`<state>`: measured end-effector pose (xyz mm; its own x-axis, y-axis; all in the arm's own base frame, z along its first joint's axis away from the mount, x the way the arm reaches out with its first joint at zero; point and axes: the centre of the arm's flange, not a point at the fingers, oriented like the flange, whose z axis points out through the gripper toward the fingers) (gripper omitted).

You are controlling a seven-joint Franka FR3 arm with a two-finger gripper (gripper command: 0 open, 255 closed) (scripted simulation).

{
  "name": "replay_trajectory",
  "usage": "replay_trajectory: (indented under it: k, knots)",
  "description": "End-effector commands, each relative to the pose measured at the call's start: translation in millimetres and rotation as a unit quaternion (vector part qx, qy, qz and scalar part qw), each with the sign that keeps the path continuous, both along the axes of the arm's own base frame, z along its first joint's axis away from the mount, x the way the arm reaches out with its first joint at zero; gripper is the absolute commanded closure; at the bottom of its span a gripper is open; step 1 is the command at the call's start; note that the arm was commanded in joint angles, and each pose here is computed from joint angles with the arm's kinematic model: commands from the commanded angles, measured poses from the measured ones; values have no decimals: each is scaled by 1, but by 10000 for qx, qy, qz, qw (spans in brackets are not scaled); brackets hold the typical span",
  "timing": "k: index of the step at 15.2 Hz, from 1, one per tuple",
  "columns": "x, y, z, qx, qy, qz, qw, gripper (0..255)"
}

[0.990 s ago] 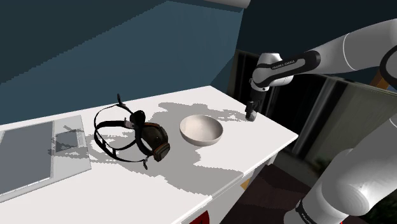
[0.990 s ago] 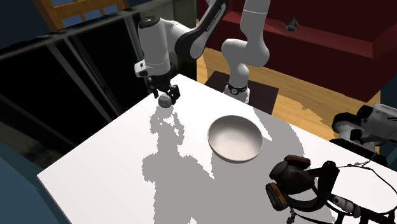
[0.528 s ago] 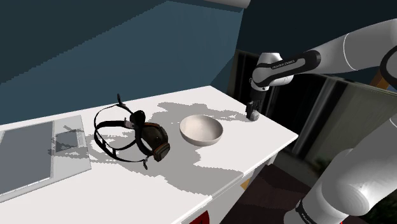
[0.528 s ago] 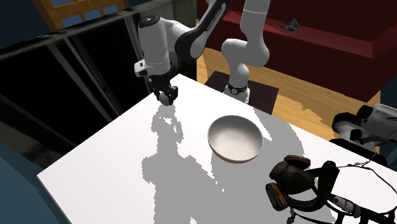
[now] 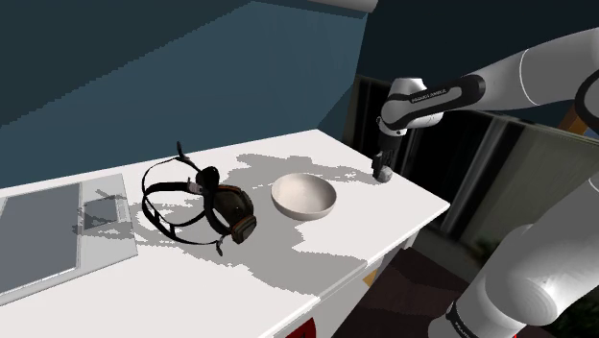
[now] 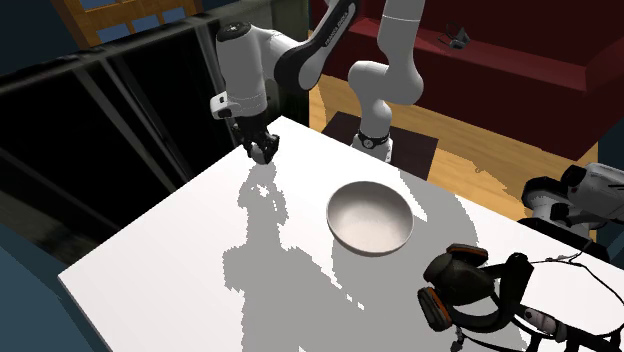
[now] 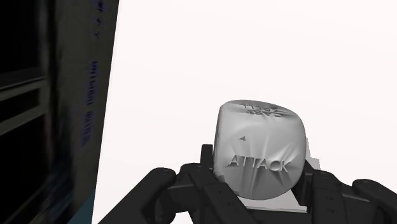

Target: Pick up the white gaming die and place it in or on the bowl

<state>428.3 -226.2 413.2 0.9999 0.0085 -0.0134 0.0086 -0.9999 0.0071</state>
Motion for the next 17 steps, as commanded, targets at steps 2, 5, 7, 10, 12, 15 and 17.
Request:
replay_trajectory:
  k: [2,5,7,10,12,15,17]
  knots:
    - [0,1,15,2,4,2,10000,255]
    - [0,1,30,2,4,2,10000,255]
    - [0,1,41,2,4,2,10000,255]
    - [0,1,57,2,4,2,10000,255]
    - [0,1,67,2,4,2,10000,255]
    - [0,1,83,2,4,2,10000,255]
    - [0,1,94,2,4,2,10000,255]
